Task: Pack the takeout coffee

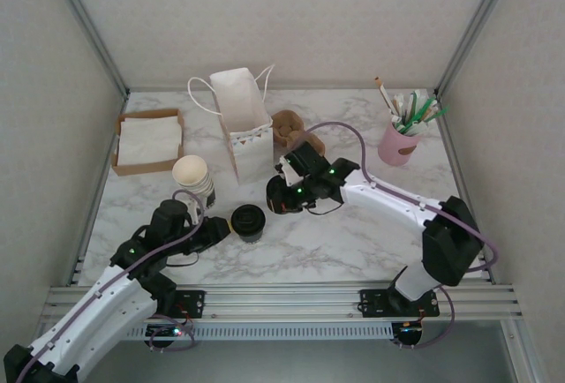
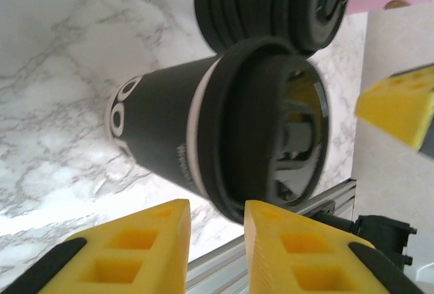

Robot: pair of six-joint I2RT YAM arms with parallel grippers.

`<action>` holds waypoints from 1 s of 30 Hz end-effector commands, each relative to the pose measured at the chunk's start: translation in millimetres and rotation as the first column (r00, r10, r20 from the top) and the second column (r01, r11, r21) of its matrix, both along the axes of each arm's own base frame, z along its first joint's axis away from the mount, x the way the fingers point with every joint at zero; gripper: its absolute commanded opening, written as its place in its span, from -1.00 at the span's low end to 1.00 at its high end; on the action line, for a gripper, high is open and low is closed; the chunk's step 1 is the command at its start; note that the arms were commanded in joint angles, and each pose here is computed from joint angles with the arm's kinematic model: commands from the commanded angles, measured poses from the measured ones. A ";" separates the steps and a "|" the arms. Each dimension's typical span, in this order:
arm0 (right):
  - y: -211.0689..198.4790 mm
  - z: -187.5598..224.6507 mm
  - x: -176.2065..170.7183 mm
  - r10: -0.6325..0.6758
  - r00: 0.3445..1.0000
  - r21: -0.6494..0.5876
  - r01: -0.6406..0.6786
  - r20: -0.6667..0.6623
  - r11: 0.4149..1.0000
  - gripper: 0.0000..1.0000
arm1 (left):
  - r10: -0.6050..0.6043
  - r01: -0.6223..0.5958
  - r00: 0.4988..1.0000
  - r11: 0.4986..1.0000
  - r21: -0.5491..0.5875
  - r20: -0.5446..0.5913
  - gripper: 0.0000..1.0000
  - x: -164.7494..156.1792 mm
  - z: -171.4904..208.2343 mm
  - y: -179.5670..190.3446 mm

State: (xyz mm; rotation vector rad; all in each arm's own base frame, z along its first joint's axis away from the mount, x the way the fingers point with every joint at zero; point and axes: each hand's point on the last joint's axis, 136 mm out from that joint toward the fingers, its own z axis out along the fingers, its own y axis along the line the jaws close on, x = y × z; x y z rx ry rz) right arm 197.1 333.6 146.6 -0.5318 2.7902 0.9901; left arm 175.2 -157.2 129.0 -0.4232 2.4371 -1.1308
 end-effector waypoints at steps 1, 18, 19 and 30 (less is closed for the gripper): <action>7.1 10.8 -12.0 -0.019 1.000 0.079 0.021 -0.022 0.997 -1.00 | 0.043 -0.044 0.998 0.999 0.028 0.035 -0.48 12.2 11.4 6.8; 27.9 3.7 -30.3 0.000 0.998 0.131 0.009 -0.065 0.991 -1.00 | 0.036 -0.037 0.998 0.999 0.016 0.051 -0.53 33.6 4.7 3.9; 28.0 2.6 -29.8 -0.002 0.998 0.127 0.010 -0.068 0.992 -1.00 | 0.034 -0.035 0.998 0.999 0.015 0.047 -0.53 33.7 3.6 3.3; 34.2 -3.9 -27.1 0.006 0.997 0.122 0.003 -0.079 0.993 -1.00 | 0.014 -0.014 1.000 1.000 0.023 0.024 -0.53 31.3 -7.6 1.3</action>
